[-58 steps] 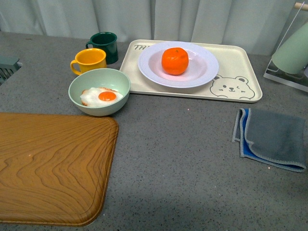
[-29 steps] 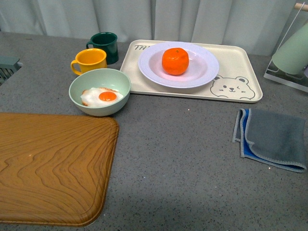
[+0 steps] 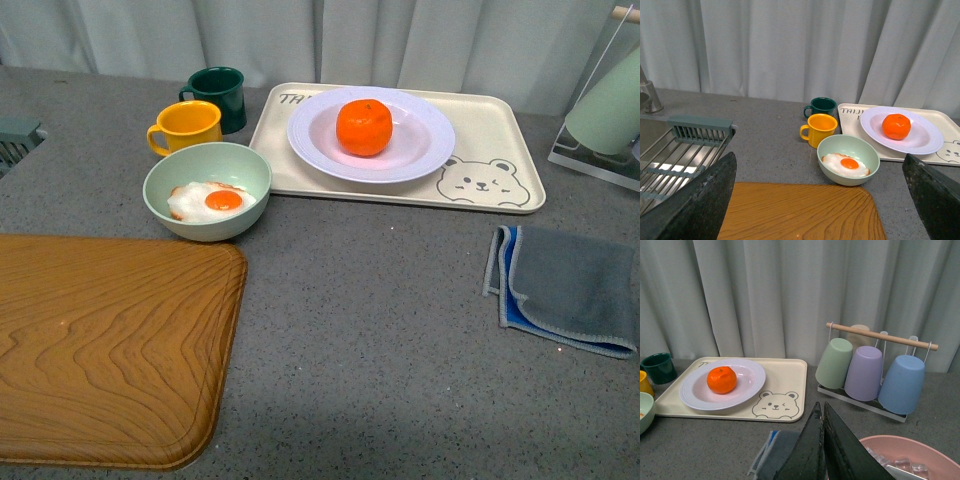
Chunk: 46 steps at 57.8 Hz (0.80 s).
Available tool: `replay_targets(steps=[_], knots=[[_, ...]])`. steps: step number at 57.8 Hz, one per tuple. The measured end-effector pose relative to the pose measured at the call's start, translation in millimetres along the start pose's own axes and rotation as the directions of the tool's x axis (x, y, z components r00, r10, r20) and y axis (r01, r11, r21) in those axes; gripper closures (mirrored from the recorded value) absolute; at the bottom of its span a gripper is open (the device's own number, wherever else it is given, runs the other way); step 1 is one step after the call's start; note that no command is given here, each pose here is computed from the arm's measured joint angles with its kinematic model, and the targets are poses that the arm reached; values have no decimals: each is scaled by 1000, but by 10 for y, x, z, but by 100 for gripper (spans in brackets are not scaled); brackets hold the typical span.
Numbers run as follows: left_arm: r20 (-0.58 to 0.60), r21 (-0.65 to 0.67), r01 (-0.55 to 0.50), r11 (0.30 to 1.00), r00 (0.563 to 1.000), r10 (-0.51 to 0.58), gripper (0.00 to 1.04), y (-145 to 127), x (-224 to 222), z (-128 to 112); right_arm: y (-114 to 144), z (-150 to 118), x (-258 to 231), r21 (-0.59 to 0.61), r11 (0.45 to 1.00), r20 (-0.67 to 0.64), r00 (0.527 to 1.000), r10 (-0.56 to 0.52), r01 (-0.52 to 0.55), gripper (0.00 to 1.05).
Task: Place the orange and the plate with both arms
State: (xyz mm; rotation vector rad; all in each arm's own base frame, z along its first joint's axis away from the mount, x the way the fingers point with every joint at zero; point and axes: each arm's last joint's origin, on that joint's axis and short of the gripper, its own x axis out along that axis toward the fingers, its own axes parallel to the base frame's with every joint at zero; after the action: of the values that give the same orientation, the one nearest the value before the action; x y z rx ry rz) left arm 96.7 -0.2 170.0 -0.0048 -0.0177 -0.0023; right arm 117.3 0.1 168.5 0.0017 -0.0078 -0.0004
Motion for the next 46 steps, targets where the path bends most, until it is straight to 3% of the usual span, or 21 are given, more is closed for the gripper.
replay_targets(steps=[46], knots=[[0,0,0,1000,1000,0,7,0,0,0,0,-30,-197,0,1000,-5,1000,3,-3,104]])
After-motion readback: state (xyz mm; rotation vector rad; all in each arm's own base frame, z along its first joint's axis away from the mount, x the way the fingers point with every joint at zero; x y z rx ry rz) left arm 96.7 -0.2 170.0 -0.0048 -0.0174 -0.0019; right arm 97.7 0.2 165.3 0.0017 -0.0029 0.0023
